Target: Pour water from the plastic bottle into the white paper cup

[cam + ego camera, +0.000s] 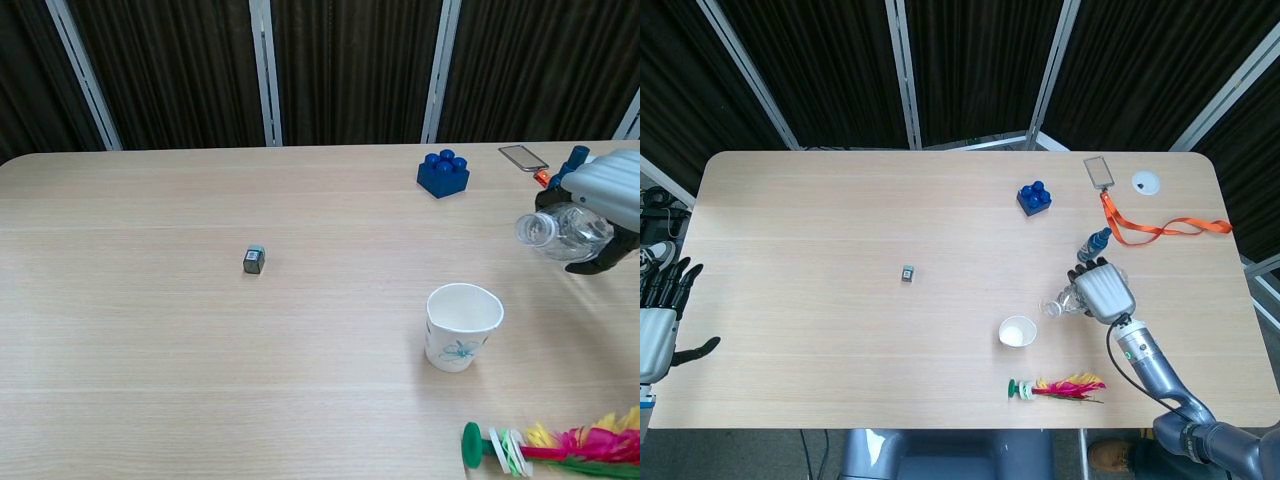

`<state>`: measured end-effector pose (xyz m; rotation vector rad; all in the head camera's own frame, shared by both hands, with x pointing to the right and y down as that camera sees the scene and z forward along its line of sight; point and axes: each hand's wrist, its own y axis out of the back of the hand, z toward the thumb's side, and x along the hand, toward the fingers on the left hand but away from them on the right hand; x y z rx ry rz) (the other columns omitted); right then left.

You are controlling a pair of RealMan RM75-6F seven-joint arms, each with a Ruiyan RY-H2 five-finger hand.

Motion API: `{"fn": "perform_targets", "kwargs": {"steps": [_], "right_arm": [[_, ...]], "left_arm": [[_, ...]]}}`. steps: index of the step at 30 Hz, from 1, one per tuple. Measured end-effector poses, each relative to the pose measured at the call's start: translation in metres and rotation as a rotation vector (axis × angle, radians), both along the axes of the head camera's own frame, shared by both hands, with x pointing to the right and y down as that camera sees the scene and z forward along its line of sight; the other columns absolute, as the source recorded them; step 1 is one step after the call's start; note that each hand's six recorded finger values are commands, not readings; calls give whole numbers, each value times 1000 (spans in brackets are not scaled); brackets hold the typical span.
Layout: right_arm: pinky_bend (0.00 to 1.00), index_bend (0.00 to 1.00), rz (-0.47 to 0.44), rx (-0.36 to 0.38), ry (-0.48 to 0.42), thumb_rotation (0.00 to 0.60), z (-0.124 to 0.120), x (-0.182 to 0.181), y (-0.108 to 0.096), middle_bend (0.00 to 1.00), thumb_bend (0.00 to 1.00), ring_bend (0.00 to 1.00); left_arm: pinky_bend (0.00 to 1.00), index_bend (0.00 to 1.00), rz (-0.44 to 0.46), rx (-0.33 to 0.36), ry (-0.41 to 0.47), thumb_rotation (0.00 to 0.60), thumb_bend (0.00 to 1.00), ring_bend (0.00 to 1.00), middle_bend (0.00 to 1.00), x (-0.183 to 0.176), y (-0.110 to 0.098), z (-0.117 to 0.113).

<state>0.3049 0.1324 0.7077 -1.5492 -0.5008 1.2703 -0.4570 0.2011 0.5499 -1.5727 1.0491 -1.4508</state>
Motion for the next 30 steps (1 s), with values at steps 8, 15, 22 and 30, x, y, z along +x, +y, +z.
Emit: {"fn": "perform_targets", "kwargs": {"steps": [8, 15, 22, 30], "right_arm": [[454, 520, 15, -9, 33, 600, 3, -9, 0, 577, 474, 494], [457, 519, 8, 3, 60, 600, 4, -16, 0, 579, 474, 497], [460, 519, -23, 33, 98, 600, 3, -18, 2, 581, 474, 499], [460, 519, -52, 47, 126, 600, 5, -24, 8, 581, 475, 500]], "left_arm": [[0, 0, -3, -4, -2, 600, 0, 0, 0, -1, 0, 0], [0, 0, -3, -11, -9, 600, 0, 0, 0, -1, 0, 2], [0, 0, -6, -14, -10, 600, 0, 0, 0, -1, 0, 2], [0, 0, -1, -22, -10, 600, 0, 0, 0, 0, 1, 4]]}}
